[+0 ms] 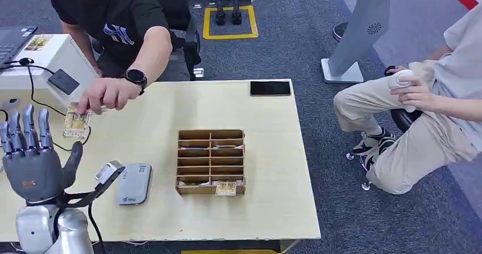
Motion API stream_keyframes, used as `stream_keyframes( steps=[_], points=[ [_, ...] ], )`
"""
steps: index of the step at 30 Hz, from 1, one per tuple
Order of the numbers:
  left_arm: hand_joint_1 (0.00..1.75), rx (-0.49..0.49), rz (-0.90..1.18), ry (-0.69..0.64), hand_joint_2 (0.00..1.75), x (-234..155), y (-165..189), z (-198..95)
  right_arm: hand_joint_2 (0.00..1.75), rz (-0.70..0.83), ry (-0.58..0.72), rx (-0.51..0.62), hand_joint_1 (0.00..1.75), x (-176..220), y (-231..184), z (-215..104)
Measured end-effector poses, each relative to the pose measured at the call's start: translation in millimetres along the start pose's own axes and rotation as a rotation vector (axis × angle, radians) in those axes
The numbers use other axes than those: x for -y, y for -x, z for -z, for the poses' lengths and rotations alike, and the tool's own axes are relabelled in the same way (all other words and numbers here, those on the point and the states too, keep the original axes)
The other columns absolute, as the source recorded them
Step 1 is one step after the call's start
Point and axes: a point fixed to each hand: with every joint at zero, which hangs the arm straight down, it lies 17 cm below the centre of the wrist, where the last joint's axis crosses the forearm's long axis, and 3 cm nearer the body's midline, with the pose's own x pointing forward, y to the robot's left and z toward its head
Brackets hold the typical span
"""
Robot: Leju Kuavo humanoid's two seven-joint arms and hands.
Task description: Pass the card to the sensor for recognition and then transmit it.
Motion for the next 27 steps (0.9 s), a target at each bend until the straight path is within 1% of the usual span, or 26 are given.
stream_keyframes(
  steps=[5,8,14,16,20,23,24,25,27],
  points=[
    [0.0,-0.02,0.044,-0.013,1.75,-5,9,9,1.75,0.003,-0.007,0.002,0.0,-2,-1,0],
    [0.0,-0.065,0.067,-0.008,1.75,-6,17,11,1.75,0.004,-0.01,0.003,0.0,-3,-1,0],
    [0.0,-0.082,0.077,-0.011,1.75,-8,20,13,1.75,0.005,-0.014,0.002,0.0,-4,0,0],
    [0.0,-0.109,0.082,-0.012,1.75,-8,24,15,1.75,0.006,-0.015,0.001,0.0,-4,0,0],
    [0.0,-0.206,0.074,-0.028,1.75,-11,32,21,1.75,0.008,-0.015,-0.001,0.0,-4,1,0],
    [0.0,-0.224,0.057,-0.042,1.75,-13,30,26,1.75,0.01,-0.014,-0.004,0.0,-4,1,-1],
    [1.47,-0.226,0.052,-0.045,1.75,-13,29,27,1.75,0.01,-0.014,-0.004,0.0,-4,1,-1],
    [1.75,-0.23,0.046,-0.047,1.75,-13,28,28,1.75,0.01,-0.014,-0.004,0.0,-4,1,0],
    [1.75,-0.226,0.029,-0.052,1.75,-13,22,30,1.75,0.011,-0.015,-0.005,0.0,-4,1,-1]
  ],
)
